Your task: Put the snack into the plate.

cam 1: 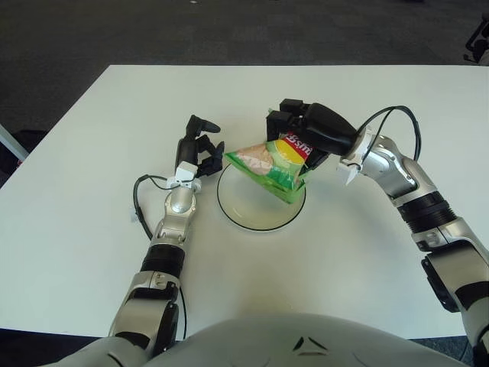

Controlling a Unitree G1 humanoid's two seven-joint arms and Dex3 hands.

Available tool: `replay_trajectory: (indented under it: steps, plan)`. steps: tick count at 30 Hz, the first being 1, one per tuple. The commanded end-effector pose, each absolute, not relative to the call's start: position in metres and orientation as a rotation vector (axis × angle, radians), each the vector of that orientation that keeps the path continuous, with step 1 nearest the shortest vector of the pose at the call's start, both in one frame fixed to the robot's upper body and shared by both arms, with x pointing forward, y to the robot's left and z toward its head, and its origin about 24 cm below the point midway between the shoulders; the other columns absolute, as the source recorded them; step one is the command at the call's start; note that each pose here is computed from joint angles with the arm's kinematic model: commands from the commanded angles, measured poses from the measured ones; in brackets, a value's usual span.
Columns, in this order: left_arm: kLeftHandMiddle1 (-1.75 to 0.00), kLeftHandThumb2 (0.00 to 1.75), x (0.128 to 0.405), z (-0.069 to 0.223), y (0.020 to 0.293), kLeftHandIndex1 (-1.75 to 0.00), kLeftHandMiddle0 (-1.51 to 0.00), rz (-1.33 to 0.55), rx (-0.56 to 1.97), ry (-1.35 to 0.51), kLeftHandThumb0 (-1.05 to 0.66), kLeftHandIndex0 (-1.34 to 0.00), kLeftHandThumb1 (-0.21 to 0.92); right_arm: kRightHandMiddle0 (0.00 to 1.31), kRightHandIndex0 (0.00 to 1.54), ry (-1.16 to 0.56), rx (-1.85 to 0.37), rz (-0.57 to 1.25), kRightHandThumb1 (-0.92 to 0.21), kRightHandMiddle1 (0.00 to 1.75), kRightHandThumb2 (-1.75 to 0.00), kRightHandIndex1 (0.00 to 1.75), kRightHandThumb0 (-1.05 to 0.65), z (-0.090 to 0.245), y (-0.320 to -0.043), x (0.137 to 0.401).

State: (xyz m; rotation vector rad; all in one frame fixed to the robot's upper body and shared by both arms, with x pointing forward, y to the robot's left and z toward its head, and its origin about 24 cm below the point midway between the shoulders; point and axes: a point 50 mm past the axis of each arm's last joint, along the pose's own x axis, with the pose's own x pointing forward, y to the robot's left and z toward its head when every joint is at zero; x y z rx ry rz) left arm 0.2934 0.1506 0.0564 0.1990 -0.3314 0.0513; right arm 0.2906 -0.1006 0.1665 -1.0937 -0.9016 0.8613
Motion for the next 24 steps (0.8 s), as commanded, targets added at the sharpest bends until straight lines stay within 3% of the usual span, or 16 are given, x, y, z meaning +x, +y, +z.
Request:
replay_trajectory:
  steps: [1, 4, 5, 6, 8, 10, 16, 24]
  plan:
    - [-1.75, 0.86, 0.2887, 0.0455, 0.1526, -1.75, -0.89, 0.061, 0.21, -0.29, -0.39, -0.36, 0.66, 0.26, 0.48, -0.874, -1.109, 0.955, -0.91, 1.16, -0.31, 1.43, 0.17, 0.1725, -0.1021, 0.2908]
    - [-1.75, 0.87, 0.2888, 0.0456, 0.1527, -1.75, -0.89, 0.062, 0.211, -0.29, -0.39, -0.36, 0.66, 0.31, 0.45, -0.847, -1.135, 1.018, -0.92, 0.77, -0.29, 1.47, 0.3, 0.1699, -0.1021, 0.293]
    - [-1.75, 0.87, 0.2887, 0.0456, 0.1526, -1.75, -0.89, 0.062, 0.212, -0.29, -0.39, -0.36, 0.66, 0.31, 0.42, -0.84, -1.14, 1.03, -0.9, 0.73, -0.27, 1.3, 0.2, 0.1693, -0.102, 0.2937]
    - [-1.75, 0.87, 0.2887, 0.0456, 0.1526, -1.75, -0.89, 0.062, 0.212, -0.29, -0.39, -0.36, 0.66, 0.34, 0.43, -0.825, -1.144, 1.045, -0.9, 0.64, -0.2, 0.93, 0.04, 0.1685, -0.1019, 0.2945]
    - [-1.75, 0.87, 0.2886, 0.0456, 0.1526, -1.75, -0.89, 0.062, 0.213, -0.29, -0.39, -0.36, 0.66, 0.38, 0.45, -0.796, -1.15, 1.073, -0.91, 0.48, -0.11, 0.5, -0.09, 0.1672, -0.1018, 0.2957]
    - [-1.75, 0.87, 0.2886, 0.0457, 0.1527, -1.75, -0.89, 0.062, 0.213, -0.289, -0.39, -0.36, 0.66, 0.41, 0.4, -0.767, -1.155, 1.103, -0.92, 0.32, -0.05, 0.21, -0.17, 0.1664, -0.1019, 0.2964]
    - [-1.75, 0.87, 0.2884, 0.0461, 0.1527, -1.75, -0.89, 0.061, 0.213, -0.289, -0.39, -0.36, 0.66, 0.35, 0.25, -0.722, -1.153, 1.153, -0.92, 0.09, -0.03, 0.02, -0.15, 0.1655, -0.1017, 0.2959]
    - [-1.75, 0.87, 0.2878, 0.0467, 0.1519, -1.75, -0.9, 0.059, 0.214, -0.29, -0.39, -0.36, 0.66, 0.29, 0.18, -0.715, -1.146, 1.166, -0.92, 0.02, -0.07, 0.0, -0.13, 0.1646, -0.1025, 0.2947]
